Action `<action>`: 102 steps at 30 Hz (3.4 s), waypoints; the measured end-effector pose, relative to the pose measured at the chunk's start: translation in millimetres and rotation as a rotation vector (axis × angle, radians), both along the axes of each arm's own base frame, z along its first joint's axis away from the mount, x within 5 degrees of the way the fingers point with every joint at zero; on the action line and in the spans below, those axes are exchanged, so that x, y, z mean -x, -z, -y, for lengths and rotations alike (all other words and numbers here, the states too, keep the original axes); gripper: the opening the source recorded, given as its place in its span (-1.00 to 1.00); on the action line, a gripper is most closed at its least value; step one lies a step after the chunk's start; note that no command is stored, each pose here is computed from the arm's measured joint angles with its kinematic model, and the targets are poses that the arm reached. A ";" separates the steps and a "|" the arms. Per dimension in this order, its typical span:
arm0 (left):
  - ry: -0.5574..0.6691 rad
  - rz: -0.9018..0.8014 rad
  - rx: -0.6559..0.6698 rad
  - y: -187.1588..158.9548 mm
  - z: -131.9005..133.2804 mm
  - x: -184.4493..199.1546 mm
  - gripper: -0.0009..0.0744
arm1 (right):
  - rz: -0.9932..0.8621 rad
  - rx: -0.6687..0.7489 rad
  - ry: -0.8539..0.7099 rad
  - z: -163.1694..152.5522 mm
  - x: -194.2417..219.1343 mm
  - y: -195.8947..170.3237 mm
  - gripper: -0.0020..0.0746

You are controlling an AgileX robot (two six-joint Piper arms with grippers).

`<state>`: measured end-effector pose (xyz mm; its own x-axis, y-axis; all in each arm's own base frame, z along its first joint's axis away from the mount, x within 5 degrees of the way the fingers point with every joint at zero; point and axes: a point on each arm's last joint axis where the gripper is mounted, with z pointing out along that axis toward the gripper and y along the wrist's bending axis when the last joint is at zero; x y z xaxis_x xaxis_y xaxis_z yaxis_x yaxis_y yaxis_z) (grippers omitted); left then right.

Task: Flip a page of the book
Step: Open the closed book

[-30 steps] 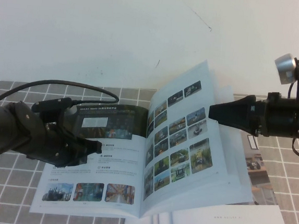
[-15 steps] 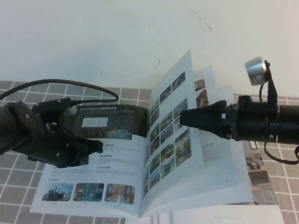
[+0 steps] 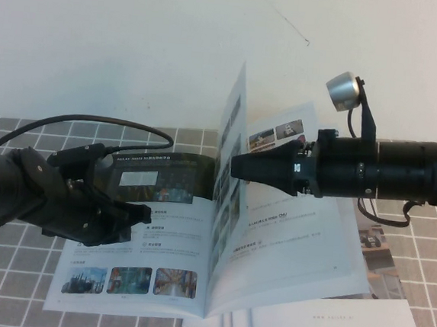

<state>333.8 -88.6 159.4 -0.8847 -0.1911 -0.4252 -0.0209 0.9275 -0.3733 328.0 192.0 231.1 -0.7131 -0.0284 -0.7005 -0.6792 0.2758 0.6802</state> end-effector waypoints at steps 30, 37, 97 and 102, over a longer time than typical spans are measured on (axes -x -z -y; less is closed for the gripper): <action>0.001 0.187 0.045 -61.1 -1.6 10.7 -0.99 | -0.052 0.085 0.033 -35.7 -7.5 24.0 -0.04; 0.029 0.271 0.063 -93.3 -2.6 23.8 -0.99 | -0.070 0.224 0.112 -27.9 -13.8 36.0 -0.32; 0.358 -0.055 -0.002 11.0 67.3 -24.3 -0.99 | -0.123 0.844 0.093 7.0 -16.1 98.0 -0.90; 0.382 0.034 0.002 -28.5 65.1 -17.0 -0.99 | -0.031 0.829 0.087 10.5 -7.2 58.4 -0.94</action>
<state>350.8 -153.7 187.9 -0.8779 0.1486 -0.4552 0.3381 0.8655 -0.3695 335.1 181.6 172.7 -0.7550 -0.4705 -0.4567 -0.6169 0.7457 0.2517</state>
